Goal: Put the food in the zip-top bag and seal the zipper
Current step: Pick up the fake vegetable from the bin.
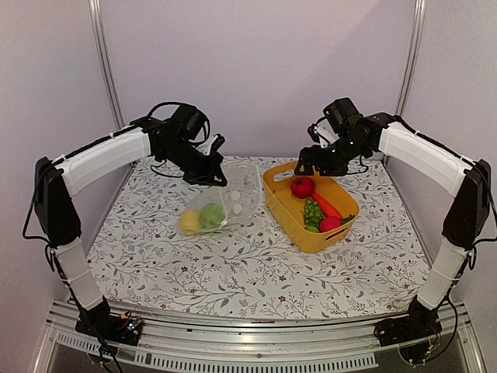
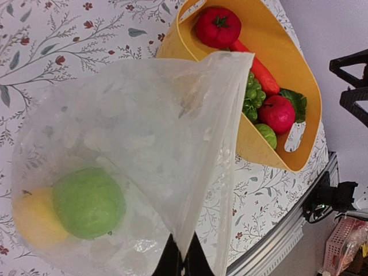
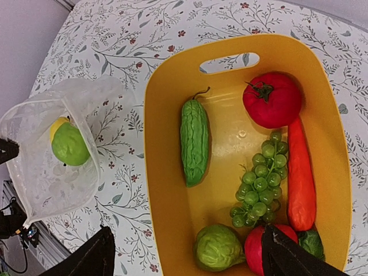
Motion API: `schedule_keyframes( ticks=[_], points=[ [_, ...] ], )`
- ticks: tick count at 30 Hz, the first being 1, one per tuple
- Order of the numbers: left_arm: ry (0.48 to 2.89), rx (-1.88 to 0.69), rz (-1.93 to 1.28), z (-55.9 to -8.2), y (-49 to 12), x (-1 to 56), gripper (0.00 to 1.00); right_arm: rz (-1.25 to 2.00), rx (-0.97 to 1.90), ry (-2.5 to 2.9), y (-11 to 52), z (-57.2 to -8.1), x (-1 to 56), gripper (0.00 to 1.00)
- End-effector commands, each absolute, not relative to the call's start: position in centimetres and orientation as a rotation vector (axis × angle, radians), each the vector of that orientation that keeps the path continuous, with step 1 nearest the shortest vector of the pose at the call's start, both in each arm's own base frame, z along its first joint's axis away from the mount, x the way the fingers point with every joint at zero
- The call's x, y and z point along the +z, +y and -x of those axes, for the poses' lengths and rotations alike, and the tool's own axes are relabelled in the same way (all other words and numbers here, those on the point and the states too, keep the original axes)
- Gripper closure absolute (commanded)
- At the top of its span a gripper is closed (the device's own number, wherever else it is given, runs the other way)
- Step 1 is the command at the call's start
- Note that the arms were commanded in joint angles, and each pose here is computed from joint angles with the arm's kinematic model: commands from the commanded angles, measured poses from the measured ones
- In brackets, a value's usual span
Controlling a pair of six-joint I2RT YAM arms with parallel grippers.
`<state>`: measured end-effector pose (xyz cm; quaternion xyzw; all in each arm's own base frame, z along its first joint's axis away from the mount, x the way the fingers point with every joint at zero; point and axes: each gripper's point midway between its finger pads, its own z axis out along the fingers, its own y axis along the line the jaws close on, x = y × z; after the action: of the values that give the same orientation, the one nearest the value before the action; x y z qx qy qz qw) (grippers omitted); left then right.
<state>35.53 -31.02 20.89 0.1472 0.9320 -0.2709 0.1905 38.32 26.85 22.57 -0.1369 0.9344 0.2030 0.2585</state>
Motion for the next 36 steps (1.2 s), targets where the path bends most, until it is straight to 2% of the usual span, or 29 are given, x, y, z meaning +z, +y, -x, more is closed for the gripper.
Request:
schedule_keyframes(
  ticks=[1, 17, 36],
  points=[
    [2.629, -0.788, -0.433, -35.5, -31.7, 20.8, 1.00, 0.337, 0.447, 2.573, 25.3, -40.0, 21.0, 0.14],
    [2.618, -0.786, -0.422, -35.7, -31.4, 21.3, 1.00, 0.337, 0.266, 2.635, 25.7, -46.4, 15.3, 0.11],
    [2.627, -0.796, -0.402, -35.4, -31.1, 21.5, 1.00, 0.274, 0.143, 2.701, 24.4, -50.6, 8.7, 0.06]
  ],
)
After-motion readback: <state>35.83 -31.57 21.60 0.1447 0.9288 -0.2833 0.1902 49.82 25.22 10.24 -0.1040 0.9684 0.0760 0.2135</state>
